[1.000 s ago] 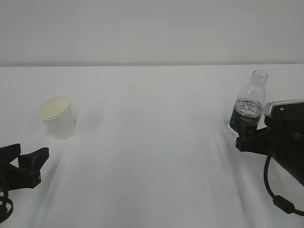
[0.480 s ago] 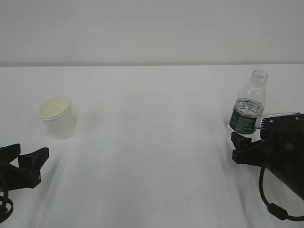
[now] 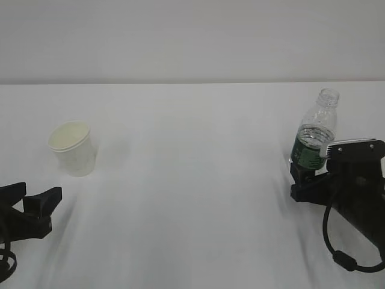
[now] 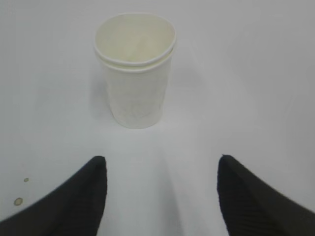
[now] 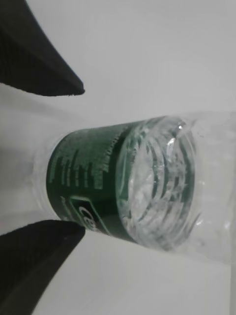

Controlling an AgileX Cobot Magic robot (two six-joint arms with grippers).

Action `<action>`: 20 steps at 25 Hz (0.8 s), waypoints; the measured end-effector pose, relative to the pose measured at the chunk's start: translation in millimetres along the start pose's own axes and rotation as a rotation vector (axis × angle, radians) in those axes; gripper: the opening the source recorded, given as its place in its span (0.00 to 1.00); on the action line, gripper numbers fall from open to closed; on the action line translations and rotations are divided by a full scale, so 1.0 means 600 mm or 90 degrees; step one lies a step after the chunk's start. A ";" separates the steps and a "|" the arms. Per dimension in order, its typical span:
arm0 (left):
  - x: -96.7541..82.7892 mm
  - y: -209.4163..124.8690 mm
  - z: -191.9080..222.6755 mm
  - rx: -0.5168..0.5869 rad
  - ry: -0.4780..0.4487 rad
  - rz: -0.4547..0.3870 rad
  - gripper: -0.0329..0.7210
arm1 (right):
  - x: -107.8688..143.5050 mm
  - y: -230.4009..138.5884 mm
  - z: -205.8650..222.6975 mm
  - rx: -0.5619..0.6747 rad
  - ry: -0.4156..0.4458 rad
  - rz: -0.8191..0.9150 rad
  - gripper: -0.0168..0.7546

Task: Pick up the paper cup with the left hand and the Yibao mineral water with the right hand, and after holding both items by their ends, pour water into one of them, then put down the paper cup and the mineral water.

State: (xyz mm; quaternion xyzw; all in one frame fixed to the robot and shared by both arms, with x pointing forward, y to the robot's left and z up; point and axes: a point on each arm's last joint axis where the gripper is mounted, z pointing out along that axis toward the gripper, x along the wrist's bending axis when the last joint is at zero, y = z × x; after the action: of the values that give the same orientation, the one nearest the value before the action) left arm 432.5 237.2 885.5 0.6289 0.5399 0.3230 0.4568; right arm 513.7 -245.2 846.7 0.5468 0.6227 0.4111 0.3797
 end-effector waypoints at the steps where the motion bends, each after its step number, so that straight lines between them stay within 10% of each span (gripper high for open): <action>1: 0.000 0.000 0.000 0.000 0.000 0.000 0.71 | 0.000 -0.002 0.000 0.003 -0.001 0.000 0.79; 20: 0.000 0.000 0.000 0.000 0.000 0.000 0.71 | -0.001 0.012 0.018 -0.022 -0.012 0.008 0.79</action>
State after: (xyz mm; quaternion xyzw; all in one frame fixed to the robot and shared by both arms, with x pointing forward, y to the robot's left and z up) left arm 432.5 237.2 885.5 0.6289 0.5399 0.3230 0.4568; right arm 526.0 -244.1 849.2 0.5479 0.6084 0.4193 0.3921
